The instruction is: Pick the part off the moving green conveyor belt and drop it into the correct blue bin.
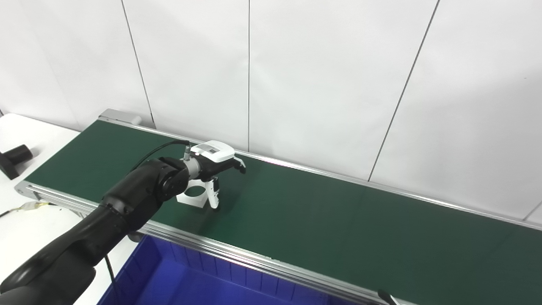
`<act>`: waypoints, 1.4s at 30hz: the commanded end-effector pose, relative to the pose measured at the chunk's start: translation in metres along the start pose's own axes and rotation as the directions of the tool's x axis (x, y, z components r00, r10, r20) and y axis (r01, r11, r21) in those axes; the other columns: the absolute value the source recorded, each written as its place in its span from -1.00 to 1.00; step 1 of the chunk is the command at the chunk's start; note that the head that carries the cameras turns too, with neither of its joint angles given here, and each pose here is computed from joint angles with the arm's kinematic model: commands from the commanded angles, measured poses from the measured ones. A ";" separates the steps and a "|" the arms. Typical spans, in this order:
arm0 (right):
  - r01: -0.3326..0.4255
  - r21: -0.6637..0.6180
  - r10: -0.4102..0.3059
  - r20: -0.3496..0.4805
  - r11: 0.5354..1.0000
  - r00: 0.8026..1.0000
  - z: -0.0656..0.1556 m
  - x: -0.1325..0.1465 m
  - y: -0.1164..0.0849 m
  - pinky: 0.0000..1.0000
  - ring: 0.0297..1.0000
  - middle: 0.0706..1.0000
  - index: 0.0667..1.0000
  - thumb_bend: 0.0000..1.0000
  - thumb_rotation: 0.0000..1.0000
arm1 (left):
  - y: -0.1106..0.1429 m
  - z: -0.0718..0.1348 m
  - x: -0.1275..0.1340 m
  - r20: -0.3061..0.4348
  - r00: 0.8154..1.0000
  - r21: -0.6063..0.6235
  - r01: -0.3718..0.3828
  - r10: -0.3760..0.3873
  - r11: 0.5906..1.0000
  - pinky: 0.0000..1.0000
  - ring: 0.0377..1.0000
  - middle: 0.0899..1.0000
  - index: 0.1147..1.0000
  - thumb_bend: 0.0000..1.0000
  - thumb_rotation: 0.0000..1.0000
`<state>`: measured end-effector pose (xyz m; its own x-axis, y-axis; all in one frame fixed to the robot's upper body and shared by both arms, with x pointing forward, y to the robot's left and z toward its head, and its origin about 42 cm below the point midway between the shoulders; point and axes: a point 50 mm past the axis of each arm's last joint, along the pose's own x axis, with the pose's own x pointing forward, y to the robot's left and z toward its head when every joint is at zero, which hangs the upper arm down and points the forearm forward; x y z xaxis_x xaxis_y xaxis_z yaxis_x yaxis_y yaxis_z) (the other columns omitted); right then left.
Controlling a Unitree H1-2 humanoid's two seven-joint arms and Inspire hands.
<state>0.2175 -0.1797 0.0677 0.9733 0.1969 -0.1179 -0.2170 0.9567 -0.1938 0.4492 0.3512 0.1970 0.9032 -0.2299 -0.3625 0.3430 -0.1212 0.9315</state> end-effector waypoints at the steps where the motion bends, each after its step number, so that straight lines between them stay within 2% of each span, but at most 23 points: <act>1: 0.014 0.006 -0.015 0.089 1.000 0.996 0.013 0.001 0.000 0.34 0.46 0.53 0.76 -0.75 -1.00 | 0.034 -0.014 -0.003 -0.036 0.996 0.040 -0.083 0.084 0.996 0.68 0.73 0.72 0.64 0.87 -0.63; 13: 0.016 0.000 -0.016 0.096 1.000 0.995 0.015 0.000 0.000 0.31 0.45 0.52 0.75 -0.74 -1.00 | 0.027 -0.023 -0.004 -0.097 0.994 0.055 -0.047 0.052 0.997 0.69 0.73 0.73 0.68 0.96 -0.57; 22: 0.015 -0.006 -0.014 0.087 1.000 0.996 0.015 -0.001 -0.001 0.32 0.45 0.53 0.75 -0.74 -1.00 | 0.012 -0.022 0.000 -0.120 0.992 0.032 -0.024 0.028 0.999 0.74 0.75 0.73 0.70 0.95 -0.62; 32: 0.014 -0.010 -0.013 0.090 1.000 0.996 0.014 -0.001 -0.002 0.30 0.44 0.52 0.74 -0.73 -1.00 | -0.011 -0.013 0.013 -0.139 0.990 0.002 -0.019 0.019 1.000 0.79 0.78 0.78 0.78 1.00 -0.56; 42: 0.015 0.006 -0.015 0.082 1.000 0.997 0.016 -0.003 0.000 0.33 0.46 0.53 0.76 -0.71 -1.00 | -0.046 0.007 0.028 -0.148 0.989 0.018 -0.013 0.015 1.000 0.82 0.78 0.79 0.82 1.00 -0.54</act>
<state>0.2144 -0.1801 0.0702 0.9741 0.1969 -0.1108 -0.2155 0.9570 -0.1942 0.4556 0.3442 0.1468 0.9307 -0.1141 -0.3475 0.3363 -0.1066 0.9357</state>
